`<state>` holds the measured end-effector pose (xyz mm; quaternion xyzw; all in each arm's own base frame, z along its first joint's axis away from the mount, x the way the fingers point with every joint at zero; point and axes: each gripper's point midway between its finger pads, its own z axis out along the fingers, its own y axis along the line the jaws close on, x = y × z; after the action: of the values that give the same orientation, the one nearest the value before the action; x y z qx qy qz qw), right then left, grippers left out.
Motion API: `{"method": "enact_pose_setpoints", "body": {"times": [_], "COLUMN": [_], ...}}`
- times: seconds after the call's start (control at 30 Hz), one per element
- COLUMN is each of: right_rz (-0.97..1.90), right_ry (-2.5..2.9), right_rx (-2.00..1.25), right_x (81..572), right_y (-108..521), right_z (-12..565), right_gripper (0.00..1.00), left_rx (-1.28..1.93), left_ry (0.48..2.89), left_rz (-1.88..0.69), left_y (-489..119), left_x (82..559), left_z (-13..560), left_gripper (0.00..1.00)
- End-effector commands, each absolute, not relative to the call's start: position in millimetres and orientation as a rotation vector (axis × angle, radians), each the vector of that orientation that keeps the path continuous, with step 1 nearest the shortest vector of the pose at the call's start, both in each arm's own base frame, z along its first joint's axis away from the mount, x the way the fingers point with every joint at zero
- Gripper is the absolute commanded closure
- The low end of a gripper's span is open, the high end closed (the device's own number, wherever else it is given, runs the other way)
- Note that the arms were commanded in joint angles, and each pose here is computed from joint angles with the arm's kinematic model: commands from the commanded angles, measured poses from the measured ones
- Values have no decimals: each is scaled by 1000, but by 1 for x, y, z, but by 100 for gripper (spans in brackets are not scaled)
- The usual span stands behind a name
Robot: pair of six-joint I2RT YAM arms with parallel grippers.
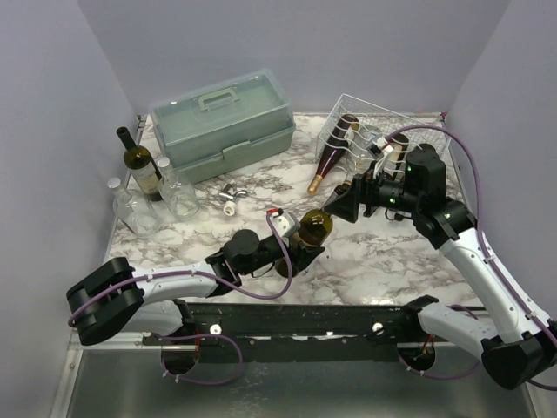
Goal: Take the wine bottle off the wine rack
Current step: Place the wine bottle at the center of the board.
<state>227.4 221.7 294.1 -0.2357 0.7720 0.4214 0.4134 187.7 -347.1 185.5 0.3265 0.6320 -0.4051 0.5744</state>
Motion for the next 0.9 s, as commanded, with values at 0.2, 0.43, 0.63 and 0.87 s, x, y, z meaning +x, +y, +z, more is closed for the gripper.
{"method": "enact_pose_setpoints", "body": {"times": [0.2,0.43,0.63,0.87], "right_rz": [1167,1193,1196,1128], "right_ry": [1877,1831,1820,1762], "right_rx": [-620,-646,-703,-738], "right_x": [232,238,236,241], "right_y": [236,243,245,242], "right_z": [292,300,298,312], "right_gripper": [29,46,95,100], "left_rx": [617,611,595,599], "left_ry": [1330,1333,1339,1375], "left_rz": [-1044,-1059,-1063,-1091], "left_y": [-355,-358,-358,-359], "left_x": [193,193,194,190], "left_z": [233,231,230,219], "left_gripper": [100,100,100,38]}}
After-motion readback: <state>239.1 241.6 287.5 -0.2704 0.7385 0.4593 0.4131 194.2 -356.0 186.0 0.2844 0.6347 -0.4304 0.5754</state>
